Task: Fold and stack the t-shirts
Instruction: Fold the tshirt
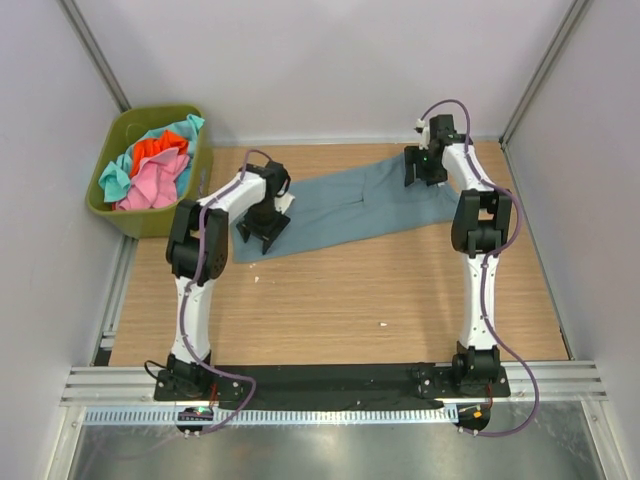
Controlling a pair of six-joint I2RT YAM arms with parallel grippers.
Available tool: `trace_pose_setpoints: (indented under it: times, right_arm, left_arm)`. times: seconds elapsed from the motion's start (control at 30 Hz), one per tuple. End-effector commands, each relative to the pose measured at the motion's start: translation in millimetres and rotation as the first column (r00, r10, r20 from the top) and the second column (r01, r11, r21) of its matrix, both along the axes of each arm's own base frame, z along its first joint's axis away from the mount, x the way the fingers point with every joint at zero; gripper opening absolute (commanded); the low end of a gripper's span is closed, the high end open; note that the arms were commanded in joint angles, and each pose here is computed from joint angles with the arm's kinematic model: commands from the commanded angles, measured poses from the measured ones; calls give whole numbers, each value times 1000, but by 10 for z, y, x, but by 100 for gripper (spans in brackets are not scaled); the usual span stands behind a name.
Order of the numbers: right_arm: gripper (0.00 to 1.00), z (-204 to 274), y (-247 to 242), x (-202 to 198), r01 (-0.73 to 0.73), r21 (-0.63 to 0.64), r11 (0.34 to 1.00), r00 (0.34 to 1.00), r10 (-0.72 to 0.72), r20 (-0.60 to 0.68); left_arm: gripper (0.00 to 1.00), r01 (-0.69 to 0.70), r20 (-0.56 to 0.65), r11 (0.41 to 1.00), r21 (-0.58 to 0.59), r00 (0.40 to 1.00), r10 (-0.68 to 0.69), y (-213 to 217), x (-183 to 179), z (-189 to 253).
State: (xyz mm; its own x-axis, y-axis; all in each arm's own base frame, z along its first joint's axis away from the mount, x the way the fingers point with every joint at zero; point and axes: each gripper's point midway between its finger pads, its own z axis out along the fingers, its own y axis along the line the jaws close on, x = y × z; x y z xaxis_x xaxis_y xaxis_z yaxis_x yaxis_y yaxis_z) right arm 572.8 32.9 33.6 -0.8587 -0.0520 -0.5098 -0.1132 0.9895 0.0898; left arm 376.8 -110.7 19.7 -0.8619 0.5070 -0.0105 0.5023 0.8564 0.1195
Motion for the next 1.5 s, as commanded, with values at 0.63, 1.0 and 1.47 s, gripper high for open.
trace_pose_setpoints:
  times: [0.63,1.0,1.47]
  right_arm:
    - [73,1292,-5,-170,66,-3,998,974,-64,216]
    - [73,698,-35,-321,72,-29,997,995,-70,75]
    - [74,-17,86,-300,28,-11,1000,998,-28,-63]
  left_arm:
    - [66,156,316,974,167,927,-202,31,325,905]
    - [65,184,253,956,227,937,-241,250,423,334]
    - [61,223,166,932,284,946,-278,212,176,-3]
